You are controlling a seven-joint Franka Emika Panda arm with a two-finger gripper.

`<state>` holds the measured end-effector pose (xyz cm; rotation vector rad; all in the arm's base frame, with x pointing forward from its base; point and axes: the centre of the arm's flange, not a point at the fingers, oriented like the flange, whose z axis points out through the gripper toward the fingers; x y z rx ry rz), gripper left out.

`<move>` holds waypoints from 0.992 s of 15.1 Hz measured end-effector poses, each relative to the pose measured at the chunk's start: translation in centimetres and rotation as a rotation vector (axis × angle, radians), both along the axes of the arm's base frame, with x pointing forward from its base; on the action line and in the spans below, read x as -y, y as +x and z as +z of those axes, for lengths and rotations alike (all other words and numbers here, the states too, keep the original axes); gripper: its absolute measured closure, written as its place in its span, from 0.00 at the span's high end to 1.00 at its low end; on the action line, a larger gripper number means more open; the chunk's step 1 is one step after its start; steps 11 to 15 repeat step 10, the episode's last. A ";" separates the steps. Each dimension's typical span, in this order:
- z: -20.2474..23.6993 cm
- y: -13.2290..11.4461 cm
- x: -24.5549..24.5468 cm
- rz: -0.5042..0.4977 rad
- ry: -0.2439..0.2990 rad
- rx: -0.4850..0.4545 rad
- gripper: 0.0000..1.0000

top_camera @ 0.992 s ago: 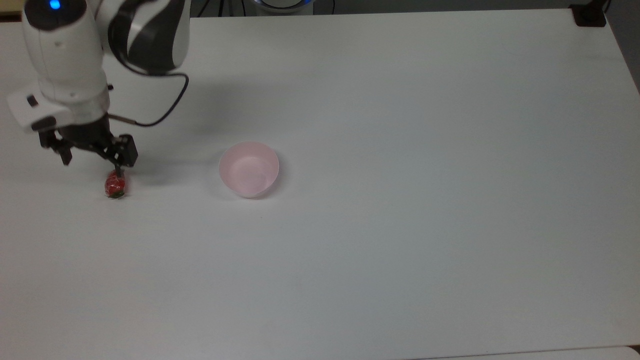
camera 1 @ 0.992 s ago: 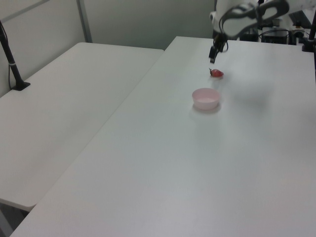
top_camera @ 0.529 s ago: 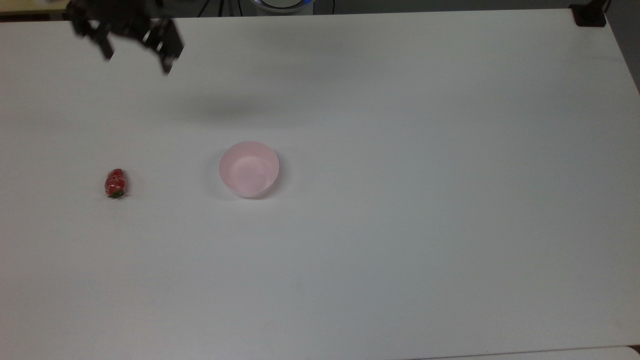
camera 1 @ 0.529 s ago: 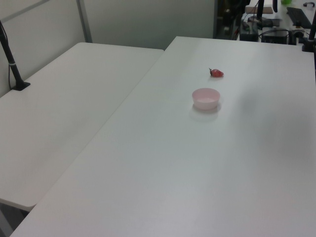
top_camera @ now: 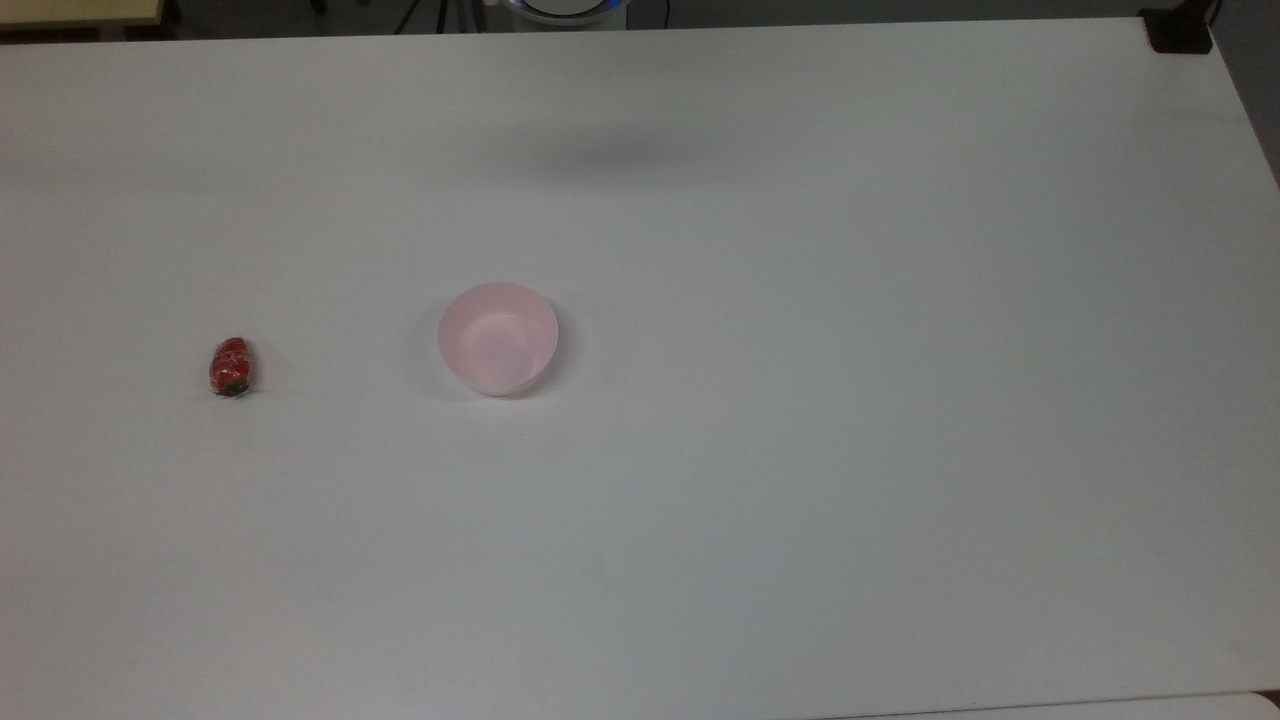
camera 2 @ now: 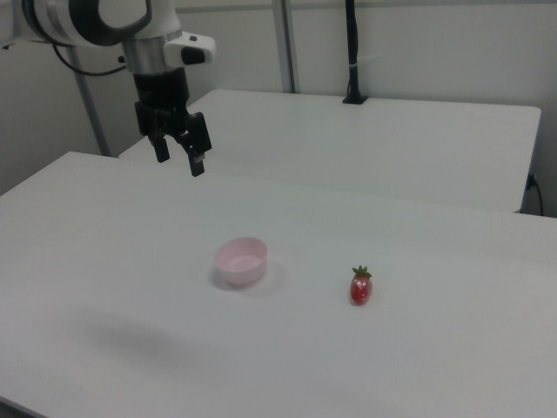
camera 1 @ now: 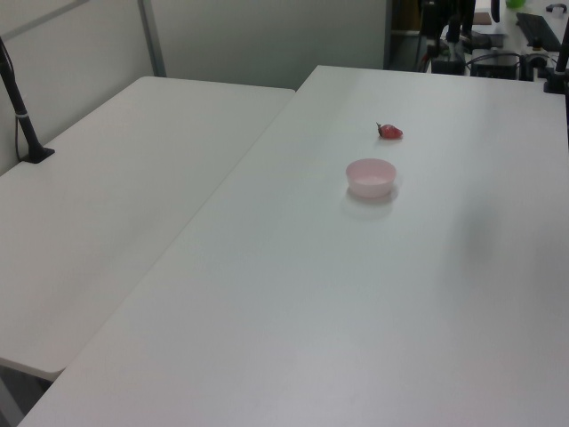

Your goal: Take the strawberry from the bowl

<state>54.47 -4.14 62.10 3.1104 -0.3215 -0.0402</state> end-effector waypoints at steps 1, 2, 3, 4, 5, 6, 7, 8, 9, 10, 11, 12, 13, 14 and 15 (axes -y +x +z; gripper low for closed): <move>-0.2 0.2 -0.6 0.012 -0.001 0.012 1.00; -0.4 0.5 -0.8 0.018 -0.002 0.033 1.00; -0.4 0.7 -0.8 0.025 -0.003 0.051 1.00; -0.4 0.9 -0.6 0.033 -0.004 0.064 1.00; -0.4 1.0 -0.4 0.046 -0.005 0.071 1.00; -0.4 1.0 -0.2 0.070 -0.005 0.073 1.00; -0.4 1.0 0.0 0.100 -0.006 0.074 1.00; -0.4 1.0 0.2 0.123 -0.005 0.074 1.00; -0.4 1.0 0.3 0.137 -0.002 0.076 1.00; -0.3 1.0 0.3 0.146 -0.002 0.078 1.00; -0.3 1.0 0.3 0.146 -0.002 0.078 1.00; -0.3 1.0 0.3 0.146 -0.002 0.078 1.00; -0.3 1.0 0.3 0.146 -0.002 0.078 1.00; -0.3 1.0 0.3 0.146 -0.002 0.078 1.00; -0.3 1.0 0.3 0.146 -0.002 0.078 1.00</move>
